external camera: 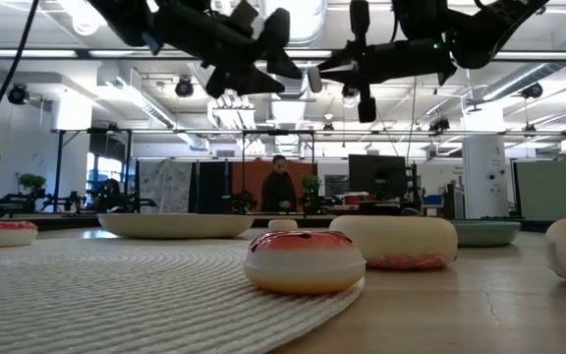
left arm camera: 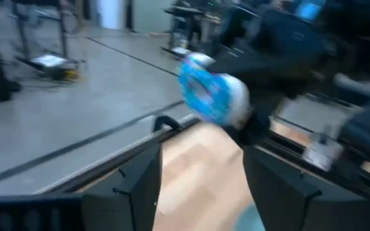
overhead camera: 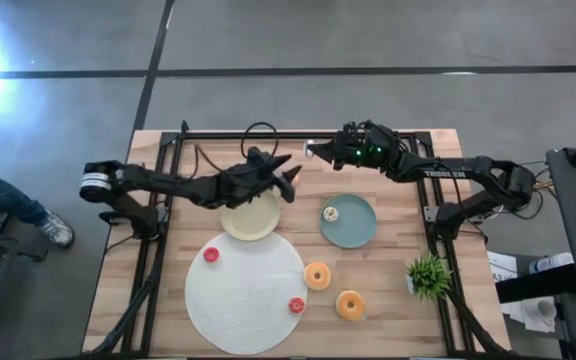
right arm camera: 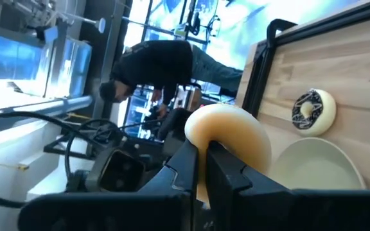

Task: Pick & Place donuts
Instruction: Put the blue donut on the blue plate

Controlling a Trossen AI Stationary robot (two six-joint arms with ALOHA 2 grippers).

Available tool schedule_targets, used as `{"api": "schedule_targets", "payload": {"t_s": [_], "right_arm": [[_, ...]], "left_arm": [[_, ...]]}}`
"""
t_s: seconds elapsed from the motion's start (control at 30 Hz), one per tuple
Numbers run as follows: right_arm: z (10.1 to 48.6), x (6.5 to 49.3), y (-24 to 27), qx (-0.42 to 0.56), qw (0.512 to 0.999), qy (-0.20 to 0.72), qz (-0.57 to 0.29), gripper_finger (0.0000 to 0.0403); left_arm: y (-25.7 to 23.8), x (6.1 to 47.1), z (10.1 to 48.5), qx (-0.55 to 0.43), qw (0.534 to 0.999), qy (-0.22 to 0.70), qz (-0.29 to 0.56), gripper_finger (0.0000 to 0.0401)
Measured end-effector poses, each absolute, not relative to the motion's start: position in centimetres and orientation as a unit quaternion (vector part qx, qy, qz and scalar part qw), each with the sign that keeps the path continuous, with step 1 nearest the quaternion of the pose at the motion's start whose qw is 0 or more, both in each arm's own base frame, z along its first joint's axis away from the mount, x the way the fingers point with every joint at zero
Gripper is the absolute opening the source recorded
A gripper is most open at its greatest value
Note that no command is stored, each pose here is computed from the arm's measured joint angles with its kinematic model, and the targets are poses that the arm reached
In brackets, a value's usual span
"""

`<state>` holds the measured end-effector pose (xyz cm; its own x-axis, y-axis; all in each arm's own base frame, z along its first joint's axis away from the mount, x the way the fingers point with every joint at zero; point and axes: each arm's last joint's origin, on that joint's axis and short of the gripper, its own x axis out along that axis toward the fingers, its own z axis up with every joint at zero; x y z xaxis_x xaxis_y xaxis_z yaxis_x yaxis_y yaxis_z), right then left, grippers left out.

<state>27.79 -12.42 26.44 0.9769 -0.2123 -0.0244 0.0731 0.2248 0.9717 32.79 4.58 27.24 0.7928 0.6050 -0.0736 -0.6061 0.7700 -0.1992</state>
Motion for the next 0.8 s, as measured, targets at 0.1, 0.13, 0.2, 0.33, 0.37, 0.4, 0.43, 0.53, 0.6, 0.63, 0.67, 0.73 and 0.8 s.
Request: {"api": "schedule_targets", "payload": {"t_s": [0.1, 0.13, 0.2, 0.33, 0.37, 0.4, 0.43, 0.53, 0.6, 0.63, 0.67, 0.73, 0.8], "right_arm": [[26.5, 27.8, -12.3, 0.614, 0.781, -0.061, -0.096, 0.0013], [26.5, 27.8, -12.3, 0.615, 0.780, -0.061, -0.096, 0.0013], [26.4, 28.0, -12.2, 0.615, 0.780, -0.060, -0.096, 0.0013], [26.3, 28.1, -12.1, 0.616, 0.780, -0.057, -0.096, 0.0013], [26.3, 28.1, -12.1, 0.616, 0.780, -0.056, -0.097, 0.0013], [26.2, 28.1, -12.1, 0.616, 0.780, -0.055, -0.097, 0.0013], [26.2, 28.1, -12.1, 0.615, 0.780, -0.055, -0.098, 0.0013], [26.2, 28.1, -12.0, 0.615, 0.780, -0.054, -0.096, 0.0013], [26.2, 28.2, -12.0, 0.615, 0.781, -0.052, -0.095, 0.0013], [26.2, 28.2, -11.9, 0.614, 0.782, -0.050, -0.094, 0.0013], [26.2, 28.2, -11.8, 0.612, 0.784, -0.047, -0.093, 0.0013], [26.0, 28.2, -11.8, 0.614, 0.782, -0.038, -0.099, 0.0013], [25.7, 28.2, -11.8, 0.614, 0.781, -0.029, -0.105, 0.0013]], "left_arm": [[4.7, 33.5, 27.8, -0.103, 0.937, -0.005, 0.333, 0.0209], [4.7, 33.7, 27.8, -0.102, 0.937, -0.005, 0.333, 0.0211], [4.7, 34.2, 27.8, -0.101, 0.937, -0.001, 0.334, 0.0212], [4.8, 35.2, 27.7, -0.098, 0.941, 0.002, 0.325, 0.0212], [4.8, 35.4, 27.8, -0.099, 0.941, 0.000, 0.325, 0.0212], [4.9, 35.6, 27.7, -0.099, 0.941, 0.001, 0.325, 0.0212], [4.9, 35.8, 27.7, -0.098, 0.941, 0.002, 0.325, 0.0212], [5.1, 36.4, 27.7, -0.098, 0.940, 0.003, 0.327, 0.0211], [5.2, 36.6, 28.0, -0.095, 0.940, 0.005, 0.328, 0.0210], [5.2, 36.7, 28.0, -0.091, 0.940, 0.008, 0.329, 0.0208], [5.2, 36.8, 28.2, -0.088, 0.940, 0.012, 0.330, 0.0204], [5.3, 36.8, 28.0, -0.083, 0.938, 0.024, 0.337, 0.0190], [5.4, 36.7, 27.9, -0.081, 0.935, 0.032, 0.343, 0.0169]]}}
